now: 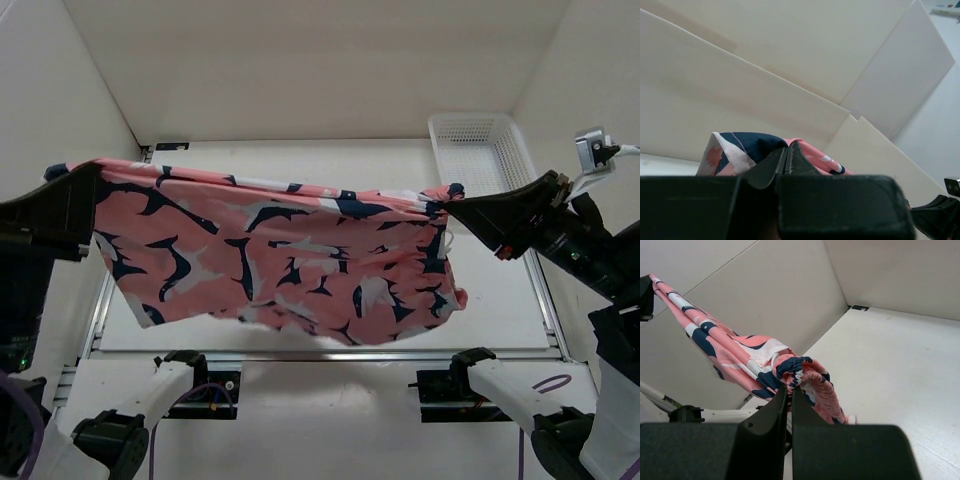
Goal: Fold and stack the shorts
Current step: Flatten the shorts out, then fold the shorts
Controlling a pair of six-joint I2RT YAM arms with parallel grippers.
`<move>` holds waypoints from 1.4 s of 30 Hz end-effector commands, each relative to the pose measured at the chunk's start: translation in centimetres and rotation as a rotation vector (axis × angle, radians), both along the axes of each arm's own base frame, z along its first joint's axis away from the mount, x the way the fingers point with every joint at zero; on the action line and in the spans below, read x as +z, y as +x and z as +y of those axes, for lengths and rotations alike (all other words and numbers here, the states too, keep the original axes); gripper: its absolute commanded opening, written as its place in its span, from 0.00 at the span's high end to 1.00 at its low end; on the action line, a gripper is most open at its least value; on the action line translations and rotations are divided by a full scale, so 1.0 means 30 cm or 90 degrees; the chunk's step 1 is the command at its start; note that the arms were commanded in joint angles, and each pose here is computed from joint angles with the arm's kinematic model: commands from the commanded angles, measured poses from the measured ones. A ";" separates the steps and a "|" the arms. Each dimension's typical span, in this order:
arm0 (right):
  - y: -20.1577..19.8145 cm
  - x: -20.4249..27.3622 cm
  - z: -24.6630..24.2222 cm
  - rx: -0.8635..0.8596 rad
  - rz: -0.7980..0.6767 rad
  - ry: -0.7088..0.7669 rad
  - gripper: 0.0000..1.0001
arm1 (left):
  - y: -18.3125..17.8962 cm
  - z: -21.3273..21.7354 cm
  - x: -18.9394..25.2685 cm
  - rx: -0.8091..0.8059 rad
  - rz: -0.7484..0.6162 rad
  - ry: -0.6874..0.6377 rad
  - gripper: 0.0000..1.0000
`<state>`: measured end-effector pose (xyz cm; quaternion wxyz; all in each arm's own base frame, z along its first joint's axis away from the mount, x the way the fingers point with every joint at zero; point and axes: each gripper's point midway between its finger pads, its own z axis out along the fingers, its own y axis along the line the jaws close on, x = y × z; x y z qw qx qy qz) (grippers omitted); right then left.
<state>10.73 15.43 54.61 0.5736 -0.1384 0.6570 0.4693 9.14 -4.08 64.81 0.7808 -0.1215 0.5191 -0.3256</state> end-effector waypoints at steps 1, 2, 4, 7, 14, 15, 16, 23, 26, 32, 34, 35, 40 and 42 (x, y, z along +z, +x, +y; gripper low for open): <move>0.091 -0.049 -0.042 -0.089 0.041 -0.010 1.00 | 0.220 0.084 -0.015 0.124 0.059 -0.008 0.90; 0.130 -0.091 -0.046 -0.108 0.065 -0.018 1.00 | 0.257 0.072 -0.026 0.118 0.072 -0.002 0.90; 0.212 -0.164 -0.073 -0.168 0.103 -0.039 1.00 | 0.401 0.043 -0.107 0.110 0.139 0.017 0.90; 0.344 -0.350 -0.079 -0.216 0.182 -0.095 1.00 | 0.614 0.014 -0.266 0.109 0.246 0.049 0.90; 0.697 -0.823 -0.045 -0.284 0.356 -0.197 1.00 | 1.092 0.053 -0.708 0.133 0.482 0.104 0.90; 0.738 -0.852 -0.049 -0.289 0.367 -0.198 1.00 | 1.131 0.045 -0.747 0.125 0.499 0.113 0.90; 0.768 -0.898 -0.033 -0.281 0.386 -0.200 1.00 | 1.206 0.050 -0.842 0.132 0.542 0.120 0.90; 1.132 -1.169 -0.009 -0.265 0.507 -0.184 1.00 | 1.475 0.131 -1.032 0.139 0.603 0.117 0.90; 1.259 -1.220 0.007 -0.266 0.527 -0.173 1.00 | 1.560 0.144 -1.096 0.122 0.613 0.111 0.90; 1.394 -1.241 0.041 -0.252 0.537 -0.138 1.00 | 1.633 0.147 -1.036 0.086 0.564 0.106 0.90; 1.392 -1.225 0.048 -0.244 0.536 -0.135 1.00 | 1.609 0.139 -1.011 0.078 0.557 0.112 0.90; 1.389 -1.223 0.052 -0.238 0.537 -0.133 1.00 | 1.590 0.132 -1.008 0.071 0.561 0.112 0.90; 1.320 -1.182 0.040 -0.236 0.529 -0.137 1.00 | 1.333 -0.002 -1.033 0.027 0.615 0.146 0.90; 1.284 -1.209 0.029 -0.243 0.544 -0.145 1.00 | 1.194 -0.035 -0.994 0.014 0.605 0.153 0.90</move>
